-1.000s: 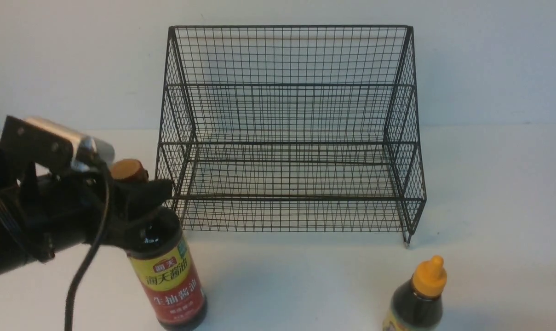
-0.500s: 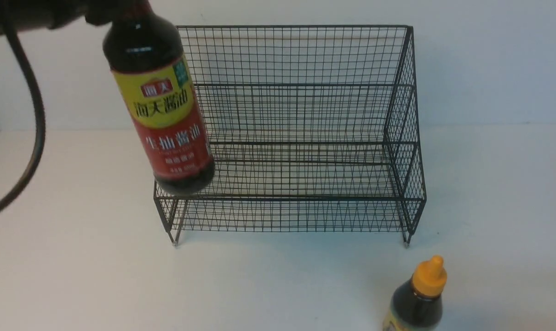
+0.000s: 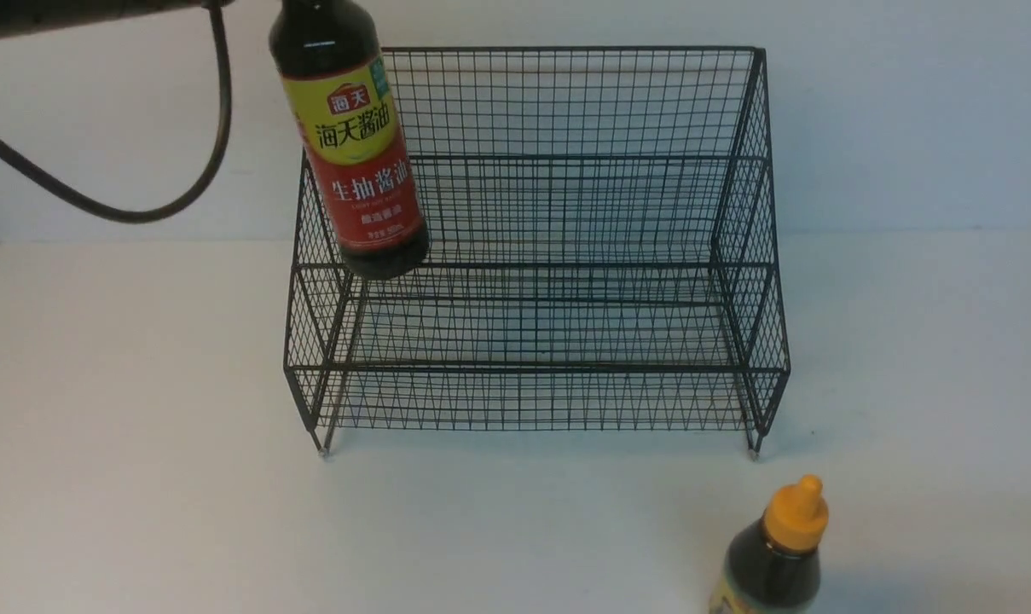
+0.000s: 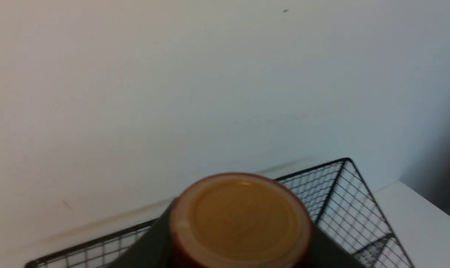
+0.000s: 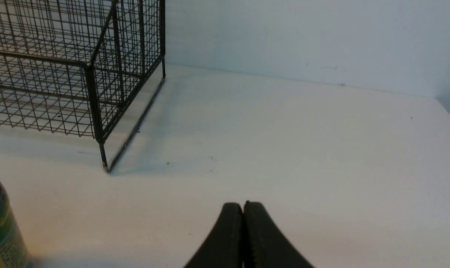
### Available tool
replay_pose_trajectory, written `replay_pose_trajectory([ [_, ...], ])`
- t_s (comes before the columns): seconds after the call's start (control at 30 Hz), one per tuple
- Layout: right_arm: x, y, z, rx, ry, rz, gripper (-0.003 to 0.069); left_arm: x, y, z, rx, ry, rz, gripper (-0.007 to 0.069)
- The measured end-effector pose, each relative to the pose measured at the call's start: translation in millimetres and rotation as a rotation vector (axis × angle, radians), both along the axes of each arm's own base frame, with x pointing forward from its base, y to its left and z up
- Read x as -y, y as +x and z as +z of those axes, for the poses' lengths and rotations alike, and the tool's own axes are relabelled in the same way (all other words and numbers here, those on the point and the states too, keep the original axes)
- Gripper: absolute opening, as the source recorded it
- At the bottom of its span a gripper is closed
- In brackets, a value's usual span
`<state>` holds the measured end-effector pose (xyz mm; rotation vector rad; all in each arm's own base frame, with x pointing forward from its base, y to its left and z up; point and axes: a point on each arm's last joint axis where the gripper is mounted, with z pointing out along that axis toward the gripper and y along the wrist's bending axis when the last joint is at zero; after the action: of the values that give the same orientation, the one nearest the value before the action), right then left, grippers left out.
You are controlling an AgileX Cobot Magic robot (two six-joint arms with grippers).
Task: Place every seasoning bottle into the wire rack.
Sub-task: Use the left arm to put the condiment bottle back on the shelf
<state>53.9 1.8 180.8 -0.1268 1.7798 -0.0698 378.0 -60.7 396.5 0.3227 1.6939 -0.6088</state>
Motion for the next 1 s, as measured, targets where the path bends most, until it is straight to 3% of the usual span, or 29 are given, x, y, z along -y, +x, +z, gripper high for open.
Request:
replay_pose_trajectory([
  [0.13, 0.0, 0.0, 0.0, 0.0, 0.0, 0.0, -0.0015, -3.4, 11.2, -5.0, 0.065, 0.019, 0.046, 0.026],
  [0.4, 0.0, 0.0, 0.0, 0.0, 0.0, 0.0, -0.0015, 1.6, 13.3, -9.7, 0.119, 0.082, -0.02, 0.026],
  [0.8, 0.0, 0.0, 0.0, 0.0, 0.0, 0.0, -0.0015, 14.6, 26.8, -61.6, 0.016, 0.14, -0.216, 0.026],
  [1.0, 0.0, 0.0, 0.0, 0.0, 0.0, 0.0, -0.0015, 15.1, 30.6, -76.8, -0.038, 0.173, -0.237, 0.026],
])
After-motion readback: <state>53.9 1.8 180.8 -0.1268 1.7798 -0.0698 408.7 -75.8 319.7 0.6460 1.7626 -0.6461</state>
